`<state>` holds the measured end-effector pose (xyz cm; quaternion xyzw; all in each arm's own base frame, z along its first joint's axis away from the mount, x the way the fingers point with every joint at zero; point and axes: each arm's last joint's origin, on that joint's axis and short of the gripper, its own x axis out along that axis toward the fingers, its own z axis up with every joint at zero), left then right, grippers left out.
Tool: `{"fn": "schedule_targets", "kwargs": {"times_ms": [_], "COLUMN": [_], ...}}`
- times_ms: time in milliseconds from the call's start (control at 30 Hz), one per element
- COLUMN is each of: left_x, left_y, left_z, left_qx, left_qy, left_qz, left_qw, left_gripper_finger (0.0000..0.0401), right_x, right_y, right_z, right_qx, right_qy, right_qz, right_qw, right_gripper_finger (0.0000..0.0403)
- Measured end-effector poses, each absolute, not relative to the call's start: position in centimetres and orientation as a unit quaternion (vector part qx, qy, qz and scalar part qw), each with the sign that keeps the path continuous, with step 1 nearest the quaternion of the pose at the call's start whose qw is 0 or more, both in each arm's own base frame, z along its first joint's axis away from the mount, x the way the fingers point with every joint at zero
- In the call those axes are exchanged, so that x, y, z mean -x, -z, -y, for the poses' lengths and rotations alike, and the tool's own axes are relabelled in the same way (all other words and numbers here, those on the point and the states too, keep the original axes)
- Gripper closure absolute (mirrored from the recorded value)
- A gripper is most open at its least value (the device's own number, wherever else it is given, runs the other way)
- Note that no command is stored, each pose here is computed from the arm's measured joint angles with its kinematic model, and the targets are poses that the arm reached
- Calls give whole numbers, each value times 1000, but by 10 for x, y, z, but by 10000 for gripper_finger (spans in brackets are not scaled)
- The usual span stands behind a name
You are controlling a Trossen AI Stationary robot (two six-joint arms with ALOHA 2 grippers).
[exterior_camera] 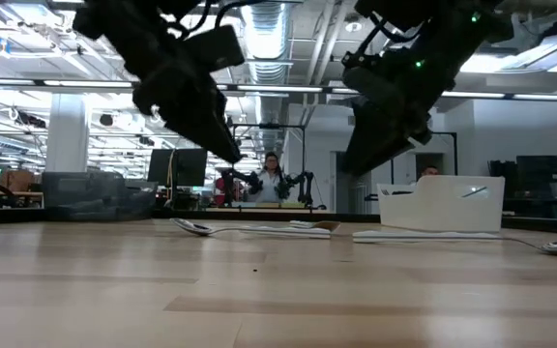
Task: Sort silverware by color (type)
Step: Put the light blue spoon into the black bin
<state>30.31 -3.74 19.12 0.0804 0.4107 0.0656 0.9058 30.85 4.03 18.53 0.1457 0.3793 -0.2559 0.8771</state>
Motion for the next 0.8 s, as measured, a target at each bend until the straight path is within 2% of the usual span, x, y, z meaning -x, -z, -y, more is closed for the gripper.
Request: {"fn": "schedule_targets", "kwargs": {"times_ms": [133, 433, 800], "left_x": [-299, -290, -290], "left_y": [-179, -155, -124], "left_z": [32, 20, 15], "left_qx": [-96, -65, -66], "left_qy": [-51, -24, -2], "left_qz": [-406, -381, -397], "left_qw": [907, 922, 916], "left_gripper_finger": [246, 248, 315], "right_x": [-307, -305, -307], "right_y": [-189, -191, -194], "right_z": [-45, -64, -66], "right_qx": [-141, -131, -130], "right_qy": [254, 252, 243], "right_qz": [-370, -350, -336], "right_qw": [882, 892, 901], "right_gripper_finger": [213, 214, 214]}}
